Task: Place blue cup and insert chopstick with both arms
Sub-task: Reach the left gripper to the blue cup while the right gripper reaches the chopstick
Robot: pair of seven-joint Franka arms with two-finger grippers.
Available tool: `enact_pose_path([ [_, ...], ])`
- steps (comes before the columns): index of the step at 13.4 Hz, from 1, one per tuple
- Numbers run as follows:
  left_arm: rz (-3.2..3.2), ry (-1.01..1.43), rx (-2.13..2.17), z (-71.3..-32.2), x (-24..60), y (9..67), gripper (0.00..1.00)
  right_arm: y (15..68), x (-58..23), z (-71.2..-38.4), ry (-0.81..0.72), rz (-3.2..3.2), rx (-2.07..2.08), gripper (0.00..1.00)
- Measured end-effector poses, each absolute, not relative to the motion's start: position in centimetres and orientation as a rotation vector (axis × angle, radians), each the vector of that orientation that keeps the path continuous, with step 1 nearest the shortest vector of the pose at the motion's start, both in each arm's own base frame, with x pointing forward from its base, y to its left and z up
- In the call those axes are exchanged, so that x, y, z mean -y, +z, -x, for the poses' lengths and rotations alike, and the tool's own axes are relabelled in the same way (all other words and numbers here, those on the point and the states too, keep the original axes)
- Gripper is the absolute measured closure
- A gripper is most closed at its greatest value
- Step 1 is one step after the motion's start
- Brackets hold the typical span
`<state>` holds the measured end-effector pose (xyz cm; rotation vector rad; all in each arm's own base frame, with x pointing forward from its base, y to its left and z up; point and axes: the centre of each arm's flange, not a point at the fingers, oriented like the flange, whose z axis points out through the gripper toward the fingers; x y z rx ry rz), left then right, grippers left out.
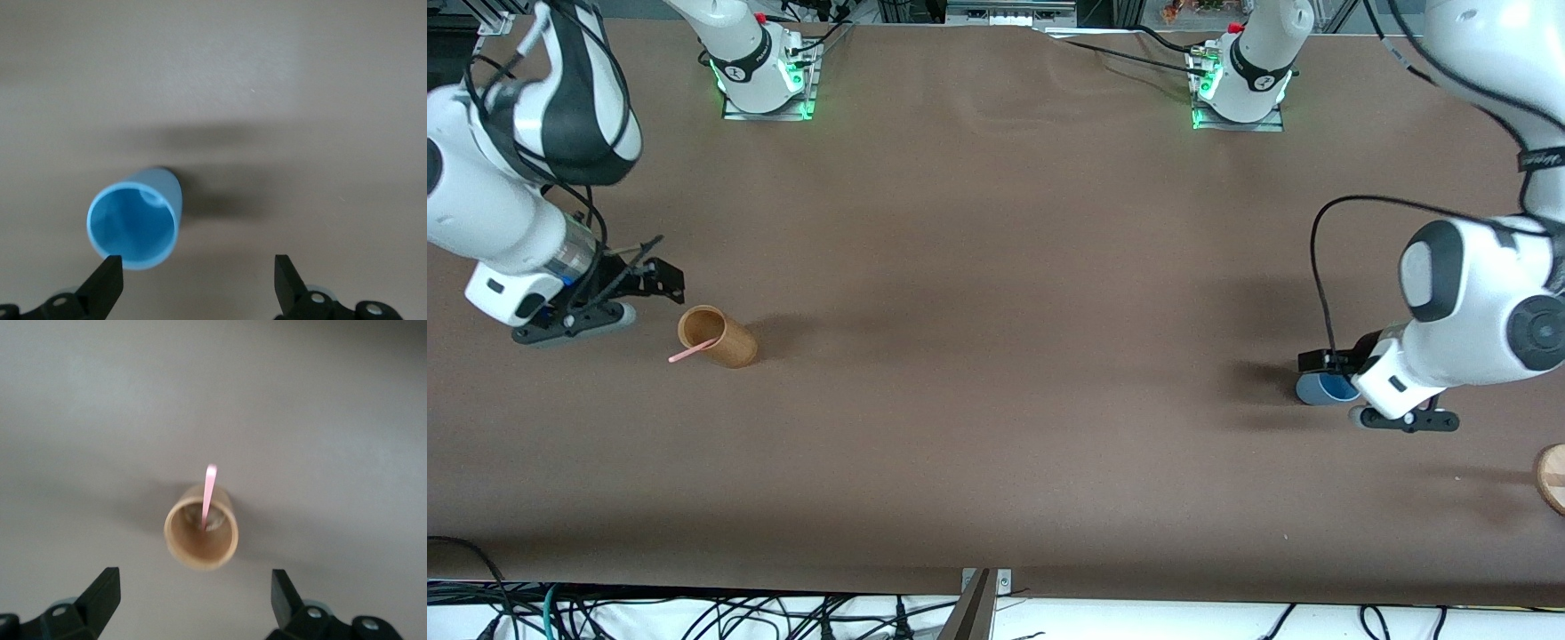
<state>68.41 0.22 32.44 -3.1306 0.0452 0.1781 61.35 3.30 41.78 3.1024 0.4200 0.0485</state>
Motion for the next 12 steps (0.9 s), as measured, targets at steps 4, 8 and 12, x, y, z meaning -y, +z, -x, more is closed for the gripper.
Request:
enact_pose_path([
  [4,3.121,0.113,-0.061,-67.2,-0.1,28.4,0.00,37.8,-3.4,-63.1,0.116,-3.095,-0.420,0.01],
  [8,3.114,0.058,-0.077,-65.6,0.0,26.3,0.00,34.8,-3.4,-64.2,0.159,-3.083,-0.450,0.11],
  [12,3.091,0.012,-0.111,-64.0,-0.2,26.0,0.07,33.0,-3.4,-64.3,0.131,-3.083,-0.463,0.28],
])
